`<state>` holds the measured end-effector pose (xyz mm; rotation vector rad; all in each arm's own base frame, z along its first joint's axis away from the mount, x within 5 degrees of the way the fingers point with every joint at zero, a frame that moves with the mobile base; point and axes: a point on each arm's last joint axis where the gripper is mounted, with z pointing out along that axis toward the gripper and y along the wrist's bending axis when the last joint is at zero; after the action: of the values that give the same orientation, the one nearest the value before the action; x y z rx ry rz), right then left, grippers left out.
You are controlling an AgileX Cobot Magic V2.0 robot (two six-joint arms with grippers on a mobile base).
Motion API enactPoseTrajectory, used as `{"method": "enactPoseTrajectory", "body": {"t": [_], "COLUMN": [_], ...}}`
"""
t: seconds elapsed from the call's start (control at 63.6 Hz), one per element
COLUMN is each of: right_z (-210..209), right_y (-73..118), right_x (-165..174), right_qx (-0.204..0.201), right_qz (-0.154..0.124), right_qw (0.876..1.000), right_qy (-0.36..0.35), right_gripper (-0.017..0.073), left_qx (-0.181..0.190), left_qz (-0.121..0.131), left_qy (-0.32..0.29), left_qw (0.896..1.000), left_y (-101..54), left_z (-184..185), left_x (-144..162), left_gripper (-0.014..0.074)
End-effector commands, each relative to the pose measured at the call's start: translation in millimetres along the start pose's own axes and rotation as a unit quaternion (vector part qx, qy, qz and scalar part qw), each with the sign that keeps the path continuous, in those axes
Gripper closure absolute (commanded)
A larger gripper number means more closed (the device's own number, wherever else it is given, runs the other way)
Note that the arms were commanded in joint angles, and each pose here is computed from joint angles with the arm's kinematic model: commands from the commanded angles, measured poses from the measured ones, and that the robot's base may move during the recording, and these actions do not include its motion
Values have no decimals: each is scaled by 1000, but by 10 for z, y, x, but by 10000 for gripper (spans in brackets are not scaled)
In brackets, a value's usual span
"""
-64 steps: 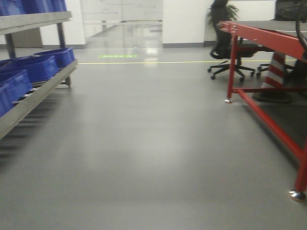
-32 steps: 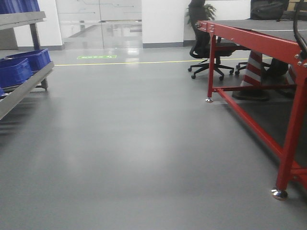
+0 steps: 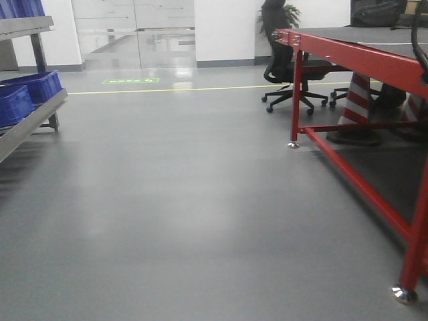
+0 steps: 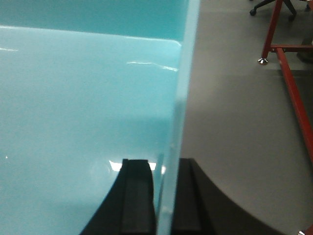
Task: Move two blue bins to right shelf middle
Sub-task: 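Drive away from the shelf holding the turquoise bin in both grippers, then drive to another blue-bin shelf carrying the turquoise bin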
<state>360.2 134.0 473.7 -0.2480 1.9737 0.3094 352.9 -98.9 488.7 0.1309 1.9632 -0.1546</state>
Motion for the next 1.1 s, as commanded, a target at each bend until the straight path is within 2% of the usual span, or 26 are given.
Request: {"method": "enactPoseTrajectory", "body": {"t": [0.0,0.818,1.085], "right_z": [-104,-104,-104], "right_y": [102,102,102], "right_x": [-121,-121,-121], "right_qx": [-30,-30,-30], "right_qz": [10,10,10], "right_qw": [998,998,998], "right_qy": [-46,-46,-46], "right_gripper": [713,713,713], "left_qx": [35,35,36], "left_qz": [-16,-16,-12], "left_qy": [-38,-35,-58], "left_qw": [999,999,998], "left_y": [-98,-103,-113], "left_z": [-91,-42,44], "left_x": [-99,-82,-102], "left_gripper": [704,704,704]}}
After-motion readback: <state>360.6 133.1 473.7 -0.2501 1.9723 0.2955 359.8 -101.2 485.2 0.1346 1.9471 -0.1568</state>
